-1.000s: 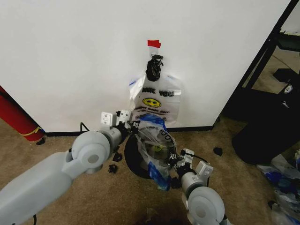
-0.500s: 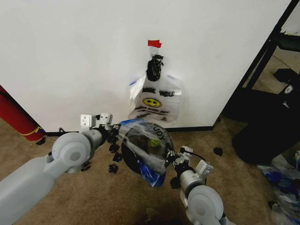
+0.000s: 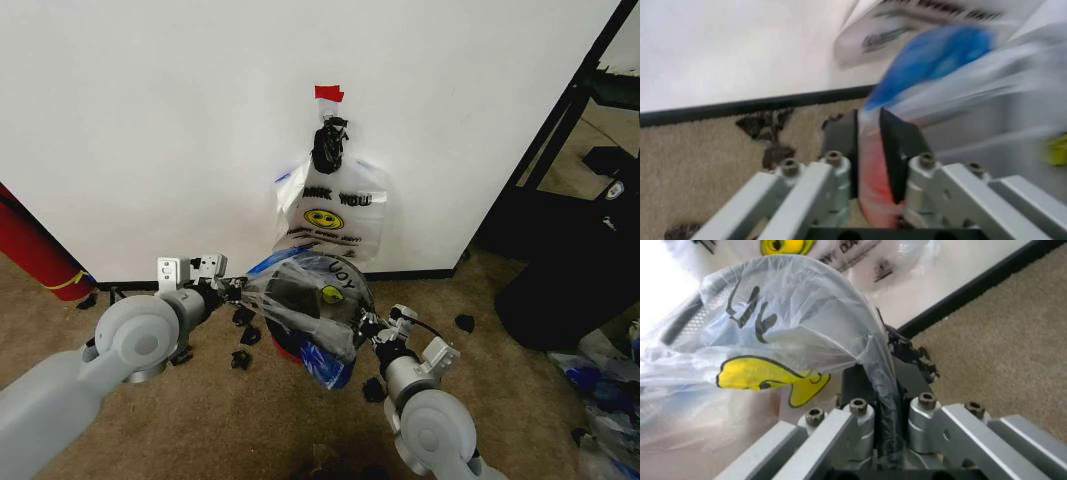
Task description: Pick up the garbage bag from the wall and place it over the trash bin.
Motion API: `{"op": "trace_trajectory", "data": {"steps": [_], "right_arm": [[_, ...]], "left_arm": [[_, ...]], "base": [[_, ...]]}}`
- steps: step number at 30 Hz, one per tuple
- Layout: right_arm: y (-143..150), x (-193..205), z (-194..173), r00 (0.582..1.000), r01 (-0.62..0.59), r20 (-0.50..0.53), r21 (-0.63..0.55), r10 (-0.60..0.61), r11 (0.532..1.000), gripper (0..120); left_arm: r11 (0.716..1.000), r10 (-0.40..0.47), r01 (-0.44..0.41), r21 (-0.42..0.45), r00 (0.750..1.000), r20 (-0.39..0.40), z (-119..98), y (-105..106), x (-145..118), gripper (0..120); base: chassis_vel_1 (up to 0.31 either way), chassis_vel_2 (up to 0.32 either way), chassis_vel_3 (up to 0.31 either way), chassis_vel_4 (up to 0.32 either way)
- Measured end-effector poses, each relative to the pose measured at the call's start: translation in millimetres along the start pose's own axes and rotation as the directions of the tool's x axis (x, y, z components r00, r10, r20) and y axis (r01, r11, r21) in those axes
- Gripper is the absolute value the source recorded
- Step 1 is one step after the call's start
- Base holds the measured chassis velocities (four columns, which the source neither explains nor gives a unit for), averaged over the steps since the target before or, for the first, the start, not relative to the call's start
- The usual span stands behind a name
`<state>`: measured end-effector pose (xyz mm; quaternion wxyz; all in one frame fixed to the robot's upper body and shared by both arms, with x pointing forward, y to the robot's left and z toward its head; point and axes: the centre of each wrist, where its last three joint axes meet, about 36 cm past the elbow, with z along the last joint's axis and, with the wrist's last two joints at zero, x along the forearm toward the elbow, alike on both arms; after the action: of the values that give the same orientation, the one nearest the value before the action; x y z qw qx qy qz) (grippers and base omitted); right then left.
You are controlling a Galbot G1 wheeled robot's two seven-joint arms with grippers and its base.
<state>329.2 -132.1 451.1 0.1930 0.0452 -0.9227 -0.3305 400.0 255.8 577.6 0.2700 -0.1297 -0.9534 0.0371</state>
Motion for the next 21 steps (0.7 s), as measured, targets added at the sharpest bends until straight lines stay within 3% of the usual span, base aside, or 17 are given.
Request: {"op": "trace_trajectory", "data": {"steps": [8,14,16,17,21], "right_arm": [[2.3,-6.9,-1.1,1.000,-0.029,0.002,-0.011,0.029,1.000,0],[3.1,-15.5,-3.9,0.998,-0.060,0.020,-0.047,0.060,0.997,0],[3.0,-16.0,-3.8,0.998,-0.061,0.021,-0.049,0.062,0.997,0],[3.0,-19.5,-2.6,0.997,-0.077,0.028,-0.057,0.078,0.995,0],[5.1,-25.3,-1.3,0.994,-0.098,0.049,-0.053,0.101,0.994,0]], "left_arm": [[0.999,0.033,-0.033,-0.043,0.999,0.013,1.5,-15.7,19.7,44],[0.996,0.079,-0.077,-0.036,0.995,0.061,17.8,-44.9,49.5,71],[0.996,0.081,-0.079,-0.036,0.995,0.062,19.1,-46.0,49.8,71],[0.994,0.109,-0.107,-0.030,0.991,0.075,29.8,-53.8,49.2,79],[0.990,0.138,-0.138,0.000,0.987,0.082,36.6,-61.3,48.4,93]], "base": [[0.000,0.000,0.000,0.000],[0.000,0.000,0.000,0.000],[0.000,0.000,0.000,0.000],[0.000,0.000,0.000,0.000],[0.000,0.000,0.000,0.000]]}}
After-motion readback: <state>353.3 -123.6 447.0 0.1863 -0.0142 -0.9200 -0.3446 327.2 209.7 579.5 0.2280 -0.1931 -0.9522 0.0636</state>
